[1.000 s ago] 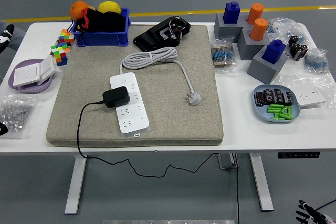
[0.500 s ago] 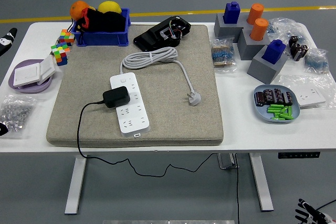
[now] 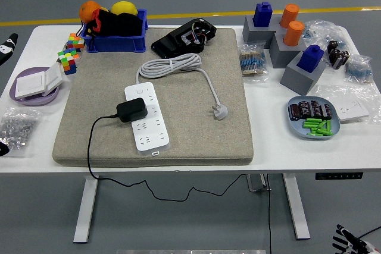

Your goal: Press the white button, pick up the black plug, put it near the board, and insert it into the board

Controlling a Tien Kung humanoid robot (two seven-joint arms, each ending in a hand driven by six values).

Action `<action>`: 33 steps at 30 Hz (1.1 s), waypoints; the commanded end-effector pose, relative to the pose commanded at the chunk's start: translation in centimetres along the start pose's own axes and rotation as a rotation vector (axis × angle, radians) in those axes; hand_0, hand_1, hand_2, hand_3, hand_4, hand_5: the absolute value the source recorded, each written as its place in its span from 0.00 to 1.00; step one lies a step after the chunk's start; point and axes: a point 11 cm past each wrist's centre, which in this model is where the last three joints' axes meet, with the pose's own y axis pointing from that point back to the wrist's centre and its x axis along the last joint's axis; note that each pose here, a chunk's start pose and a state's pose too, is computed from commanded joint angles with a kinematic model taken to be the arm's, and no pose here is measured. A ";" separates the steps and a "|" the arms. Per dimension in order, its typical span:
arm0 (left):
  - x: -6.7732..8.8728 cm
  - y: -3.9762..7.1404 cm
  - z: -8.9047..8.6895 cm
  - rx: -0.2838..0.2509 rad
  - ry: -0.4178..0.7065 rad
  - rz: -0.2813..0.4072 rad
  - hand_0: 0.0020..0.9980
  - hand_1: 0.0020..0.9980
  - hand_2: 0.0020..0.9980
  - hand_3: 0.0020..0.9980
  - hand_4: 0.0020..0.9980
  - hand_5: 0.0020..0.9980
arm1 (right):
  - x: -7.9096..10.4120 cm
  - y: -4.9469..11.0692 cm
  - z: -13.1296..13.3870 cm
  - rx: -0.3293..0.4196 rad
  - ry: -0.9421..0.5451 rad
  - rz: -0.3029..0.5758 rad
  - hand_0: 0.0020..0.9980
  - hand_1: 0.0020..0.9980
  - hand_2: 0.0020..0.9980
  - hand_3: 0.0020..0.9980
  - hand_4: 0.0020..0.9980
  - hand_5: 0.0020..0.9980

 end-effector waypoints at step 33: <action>-0.6 0.2 1.0 -0.031 -0.007 -0.026 0.94 0.95 0.86 0.83 0.79 0.14 | -0.1 0.0 0.0 -0.003 0.003 -0.003 0.78 0.66 0.64 0.62 0.72 0.46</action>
